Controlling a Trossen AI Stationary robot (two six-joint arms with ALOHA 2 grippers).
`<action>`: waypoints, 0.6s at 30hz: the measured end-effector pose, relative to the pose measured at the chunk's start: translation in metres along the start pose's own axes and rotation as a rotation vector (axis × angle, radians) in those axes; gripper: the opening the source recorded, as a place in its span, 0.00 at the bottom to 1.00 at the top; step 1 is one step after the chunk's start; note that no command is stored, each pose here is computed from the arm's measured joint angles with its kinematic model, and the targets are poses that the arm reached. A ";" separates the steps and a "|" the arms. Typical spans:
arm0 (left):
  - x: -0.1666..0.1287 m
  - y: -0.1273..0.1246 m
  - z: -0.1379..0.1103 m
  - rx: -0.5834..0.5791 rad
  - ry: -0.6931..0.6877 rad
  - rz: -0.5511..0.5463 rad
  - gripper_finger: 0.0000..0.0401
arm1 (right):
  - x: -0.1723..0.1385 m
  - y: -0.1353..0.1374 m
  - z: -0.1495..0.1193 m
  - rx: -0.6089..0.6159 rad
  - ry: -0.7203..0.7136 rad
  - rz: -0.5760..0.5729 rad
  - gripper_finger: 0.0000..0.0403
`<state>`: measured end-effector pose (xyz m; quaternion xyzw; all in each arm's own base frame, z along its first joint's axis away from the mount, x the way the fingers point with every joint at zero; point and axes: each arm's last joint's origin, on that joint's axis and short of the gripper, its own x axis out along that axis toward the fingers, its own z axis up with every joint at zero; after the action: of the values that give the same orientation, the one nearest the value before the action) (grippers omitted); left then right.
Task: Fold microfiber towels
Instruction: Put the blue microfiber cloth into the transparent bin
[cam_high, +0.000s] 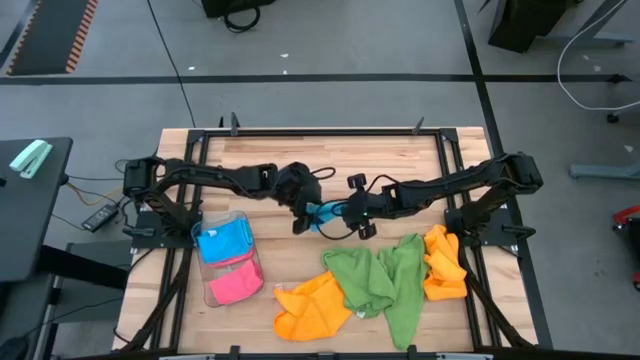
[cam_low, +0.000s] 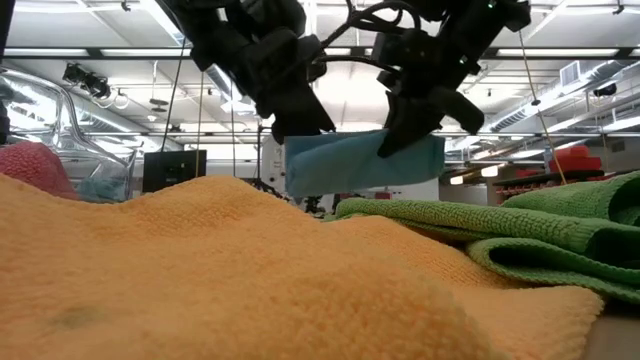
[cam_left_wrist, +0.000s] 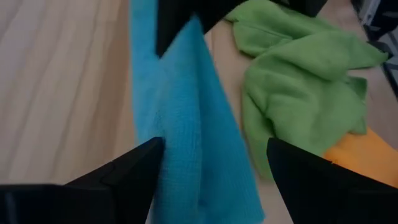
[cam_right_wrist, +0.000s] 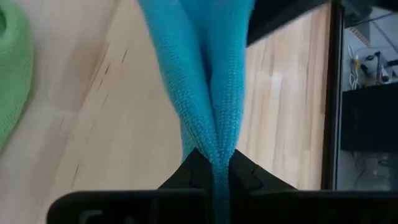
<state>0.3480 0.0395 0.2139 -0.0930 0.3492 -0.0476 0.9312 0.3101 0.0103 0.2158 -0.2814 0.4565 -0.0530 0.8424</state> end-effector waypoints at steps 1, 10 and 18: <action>0.000 -0.002 0.000 -0.001 0.001 -0.004 0.74 | 0.000 -0.002 0.000 0.020 0.004 -0.001 0.05; 0.004 -0.015 -0.001 0.081 -0.007 0.181 0.75 | -0.004 -0.025 0.002 0.310 0.014 0.093 0.05; 0.010 -0.022 0.001 0.075 -0.041 0.249 0.75 | -0.004 -0.022 0.003 0.435 -0.001 0.206 0.06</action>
<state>0.3551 0.0162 0.2128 -0.0149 0.3368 0.0570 0.9397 0.3140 -0.0054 0.2316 -0.0454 0.4601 -0.0638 0.8844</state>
